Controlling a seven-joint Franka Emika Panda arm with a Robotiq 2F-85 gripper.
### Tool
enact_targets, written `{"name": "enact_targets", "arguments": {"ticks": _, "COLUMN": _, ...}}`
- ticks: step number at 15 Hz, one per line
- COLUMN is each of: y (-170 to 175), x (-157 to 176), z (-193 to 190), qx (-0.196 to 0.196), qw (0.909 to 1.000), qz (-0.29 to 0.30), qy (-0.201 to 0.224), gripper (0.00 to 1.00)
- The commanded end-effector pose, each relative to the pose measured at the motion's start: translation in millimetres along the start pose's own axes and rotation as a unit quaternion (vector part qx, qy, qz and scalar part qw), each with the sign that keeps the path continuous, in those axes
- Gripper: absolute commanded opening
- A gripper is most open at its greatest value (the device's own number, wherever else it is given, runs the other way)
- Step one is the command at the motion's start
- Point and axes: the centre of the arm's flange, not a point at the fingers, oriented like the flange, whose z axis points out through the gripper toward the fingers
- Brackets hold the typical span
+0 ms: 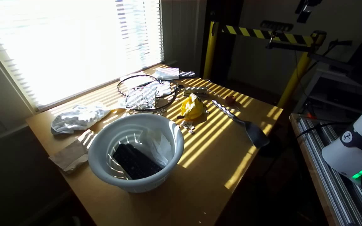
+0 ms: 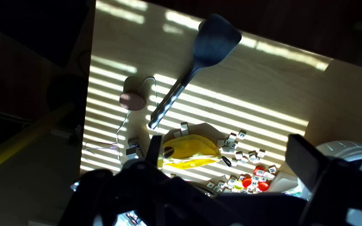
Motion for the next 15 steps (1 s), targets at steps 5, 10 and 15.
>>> {"name": "enact_targets", "arguments": {"ticks": 5, "y": 66, "x": 32, "z": 50, "qx": -0.068, "qw": 0.9969, "qz": -0.016, "qy": -0.037, "gripper": 1.00}}
{"name": "enact_targets", "arguments": {"ticks": 10, "y": 119, "x": 50, "z": 106, "qx": -0.044, "qw": 0.9867, "qz": -0.117, "qy": -0.104, "gripper": 1.00}}
{"name": "enact_targets", "arguments": {"ticks": 15, "y": 124, "x": 42, "z": 127, "qx": -0.018, "qw": 0.9843, "qz": -0.125, "qy": -0.123, "gripper": 1.00}}
